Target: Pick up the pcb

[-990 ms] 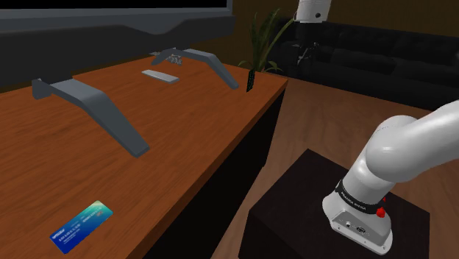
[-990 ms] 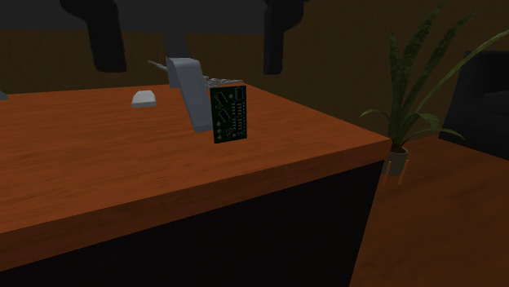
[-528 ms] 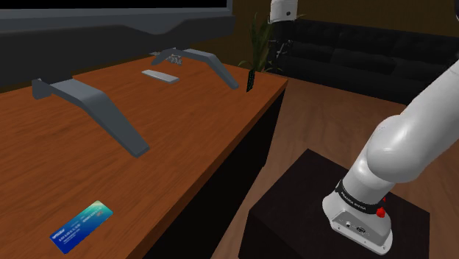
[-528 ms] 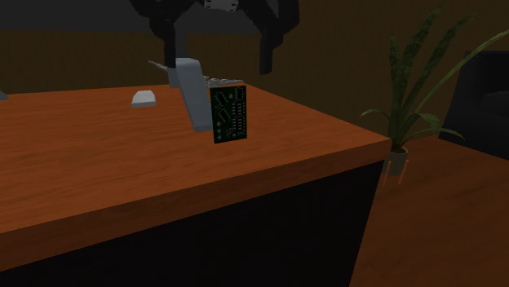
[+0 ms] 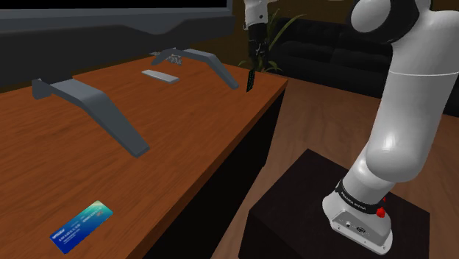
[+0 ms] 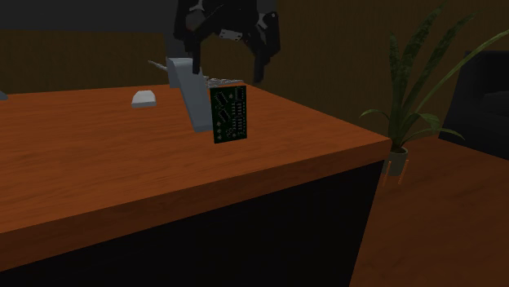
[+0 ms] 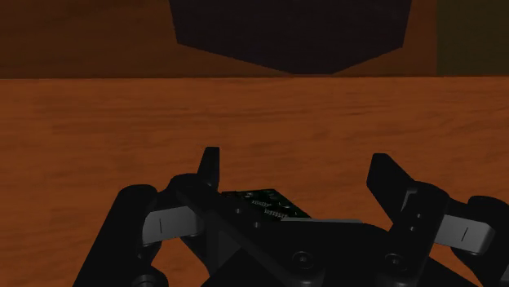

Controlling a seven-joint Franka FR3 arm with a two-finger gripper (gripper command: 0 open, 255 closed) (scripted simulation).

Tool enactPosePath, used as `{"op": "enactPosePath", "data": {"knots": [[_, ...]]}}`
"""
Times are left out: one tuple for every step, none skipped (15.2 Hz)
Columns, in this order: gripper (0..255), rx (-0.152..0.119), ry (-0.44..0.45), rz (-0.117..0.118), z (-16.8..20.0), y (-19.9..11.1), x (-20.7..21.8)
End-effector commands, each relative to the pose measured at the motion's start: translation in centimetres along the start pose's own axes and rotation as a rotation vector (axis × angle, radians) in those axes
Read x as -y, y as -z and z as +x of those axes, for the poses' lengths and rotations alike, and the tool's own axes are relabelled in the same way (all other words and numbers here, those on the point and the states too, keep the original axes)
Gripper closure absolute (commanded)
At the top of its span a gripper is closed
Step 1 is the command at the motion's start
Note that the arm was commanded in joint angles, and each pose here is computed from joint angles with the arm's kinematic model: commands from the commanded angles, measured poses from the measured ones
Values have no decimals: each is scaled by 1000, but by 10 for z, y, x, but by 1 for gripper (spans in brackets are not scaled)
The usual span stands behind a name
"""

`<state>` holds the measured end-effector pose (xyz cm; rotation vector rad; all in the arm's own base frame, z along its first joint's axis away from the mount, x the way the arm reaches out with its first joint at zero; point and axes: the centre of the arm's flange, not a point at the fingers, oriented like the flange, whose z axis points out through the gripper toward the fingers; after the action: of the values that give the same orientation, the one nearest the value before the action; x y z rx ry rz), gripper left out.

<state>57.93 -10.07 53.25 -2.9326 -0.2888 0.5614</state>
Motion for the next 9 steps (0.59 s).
{"op": "enactPosePath", "data": {"knots": [[0, 34, 31, 12, 29, 1, -8], [0, 34, 31, 12, 31, -4, -9], [0, 34, 31, 12, 33, -9, -10], [0, 34, 31, 12, 35, -14, -11], [0, 34, 31, 12, 37, -19, -12], [0, 34, 31, 12, 38, -24, -12], [0, 34, 31, 12, 40, -28, -13], [0, 34, 31, 12, 42, -33, -14], [0, 34, 31, 12, 43, -36, -15]]}}
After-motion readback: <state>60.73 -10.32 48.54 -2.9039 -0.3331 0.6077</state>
